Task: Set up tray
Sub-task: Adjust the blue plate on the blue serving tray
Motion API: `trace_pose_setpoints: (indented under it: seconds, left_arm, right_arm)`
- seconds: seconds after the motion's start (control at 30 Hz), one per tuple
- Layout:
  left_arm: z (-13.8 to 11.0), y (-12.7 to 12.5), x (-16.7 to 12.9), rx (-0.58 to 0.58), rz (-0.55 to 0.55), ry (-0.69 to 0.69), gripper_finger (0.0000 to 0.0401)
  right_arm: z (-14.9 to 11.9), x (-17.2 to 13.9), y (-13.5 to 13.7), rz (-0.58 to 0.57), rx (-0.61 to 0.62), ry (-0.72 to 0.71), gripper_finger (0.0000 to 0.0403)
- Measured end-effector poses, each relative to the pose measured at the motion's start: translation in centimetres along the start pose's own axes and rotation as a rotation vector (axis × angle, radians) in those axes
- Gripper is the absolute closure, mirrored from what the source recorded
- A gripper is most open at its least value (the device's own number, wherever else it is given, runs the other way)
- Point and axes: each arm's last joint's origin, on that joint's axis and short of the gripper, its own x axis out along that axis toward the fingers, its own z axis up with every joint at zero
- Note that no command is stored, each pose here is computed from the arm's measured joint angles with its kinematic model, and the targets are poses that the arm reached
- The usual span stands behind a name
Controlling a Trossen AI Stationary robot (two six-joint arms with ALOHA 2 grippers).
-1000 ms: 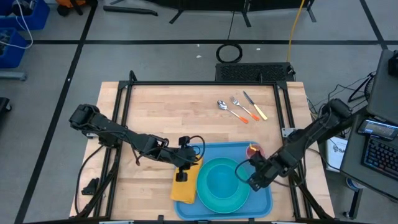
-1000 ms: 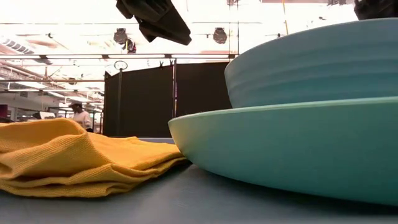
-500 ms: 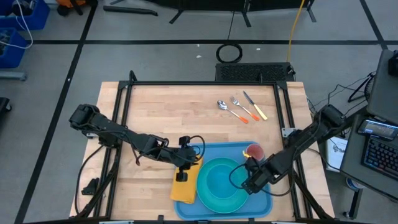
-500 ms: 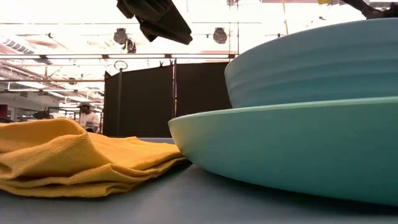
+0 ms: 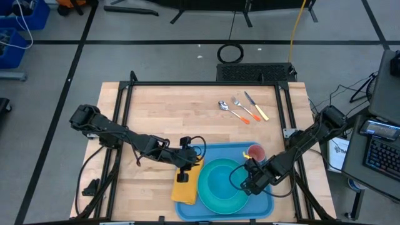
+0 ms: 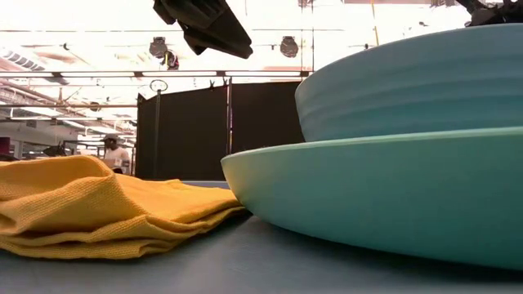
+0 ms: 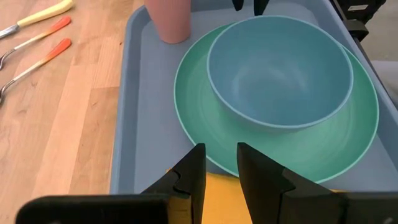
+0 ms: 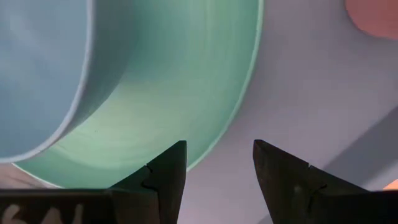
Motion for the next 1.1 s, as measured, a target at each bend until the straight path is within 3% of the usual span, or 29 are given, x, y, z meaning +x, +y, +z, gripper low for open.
trace_pose_setpoints:
  seconds: [0.27,0.43,0.93,1.1]
  left_arm:
    - [0.0,0.0,0.0,0.000,0.000,0.000,0.0308]
    - [0.0,0.0,0.0,0.000,0.000,0.001,0.0308]
    - [-0.1,0.0,0.0,0.002,0.000,0.006,0.0308]
    - [-0.1,0.0,0.0,0.003,-0.001,0.006,0.0308]
  right_arm:
    - [-0.1,0.1,1.0,0.101,-0.023,0.003,0.0225]
    - [-0.1,0.9,0.2,-0.015,-0.013,0.012,0.0233]
    - [-0.2,2.2,0.3,0.024,-0.042,0.029,0.0259]
    - [-0.1,2.4,0.2,0.025,-0.042,0.030,0.0286]
